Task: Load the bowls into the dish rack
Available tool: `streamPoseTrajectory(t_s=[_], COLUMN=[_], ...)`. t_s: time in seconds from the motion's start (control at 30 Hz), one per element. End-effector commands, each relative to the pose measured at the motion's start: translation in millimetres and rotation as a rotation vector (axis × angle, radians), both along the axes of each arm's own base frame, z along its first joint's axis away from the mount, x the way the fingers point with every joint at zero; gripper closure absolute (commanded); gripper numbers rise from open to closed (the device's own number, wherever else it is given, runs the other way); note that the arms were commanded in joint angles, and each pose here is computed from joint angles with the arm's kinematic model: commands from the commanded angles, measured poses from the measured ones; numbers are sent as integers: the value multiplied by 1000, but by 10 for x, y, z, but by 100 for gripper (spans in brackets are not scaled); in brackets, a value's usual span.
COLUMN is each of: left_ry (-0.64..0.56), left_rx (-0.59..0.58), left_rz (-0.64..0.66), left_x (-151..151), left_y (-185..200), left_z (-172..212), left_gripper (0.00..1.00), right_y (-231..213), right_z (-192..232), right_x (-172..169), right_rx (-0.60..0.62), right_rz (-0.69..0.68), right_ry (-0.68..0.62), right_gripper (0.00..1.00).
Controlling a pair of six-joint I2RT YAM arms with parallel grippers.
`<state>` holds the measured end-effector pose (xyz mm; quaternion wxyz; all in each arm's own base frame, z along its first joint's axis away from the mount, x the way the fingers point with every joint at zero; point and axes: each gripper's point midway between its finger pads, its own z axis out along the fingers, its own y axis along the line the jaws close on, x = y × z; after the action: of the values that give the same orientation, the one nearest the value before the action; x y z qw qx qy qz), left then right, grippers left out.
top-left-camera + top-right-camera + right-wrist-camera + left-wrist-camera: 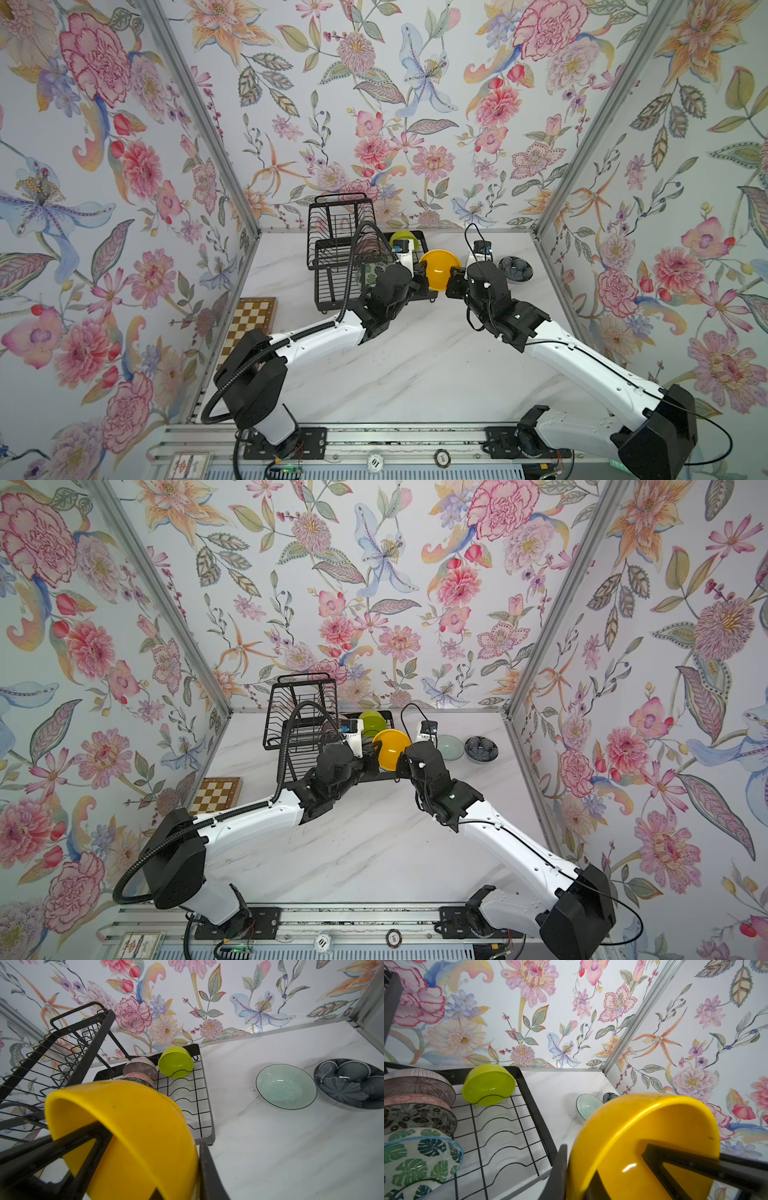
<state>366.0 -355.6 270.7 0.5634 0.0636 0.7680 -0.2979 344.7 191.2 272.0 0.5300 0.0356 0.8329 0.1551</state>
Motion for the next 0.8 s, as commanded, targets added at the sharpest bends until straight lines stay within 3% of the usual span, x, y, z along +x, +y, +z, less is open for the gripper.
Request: streamPoseTrajectory(t_s=[0.0,0.27,0.33,0.4,0.5,0.77], left_ry=[1,1,-2,7,20,-2], left_rx=[8,19,24,43,77,103], left_rz=[-22,4,20,37,67,101], left_x=[25,106,142,196,285,427], left_y=[-11,71,111,149,226,355], left_z=[-14,-9,-5,-29,-80,-12], left_gripper=[100,100,100,100,100,100], right_y=[85,-22,-95,-179,-351,-848], right_z=[340,291,258,236,210,117], right_x=[77,76,77,78,88,3], right_rx=[148,191,216,244,279,391], right_rz=[13,3,-6,-12,-30,-147], right_ry=[-76,-40,-30,-23,-13,-44], right_gripper=[80,54,43,24,4,2])
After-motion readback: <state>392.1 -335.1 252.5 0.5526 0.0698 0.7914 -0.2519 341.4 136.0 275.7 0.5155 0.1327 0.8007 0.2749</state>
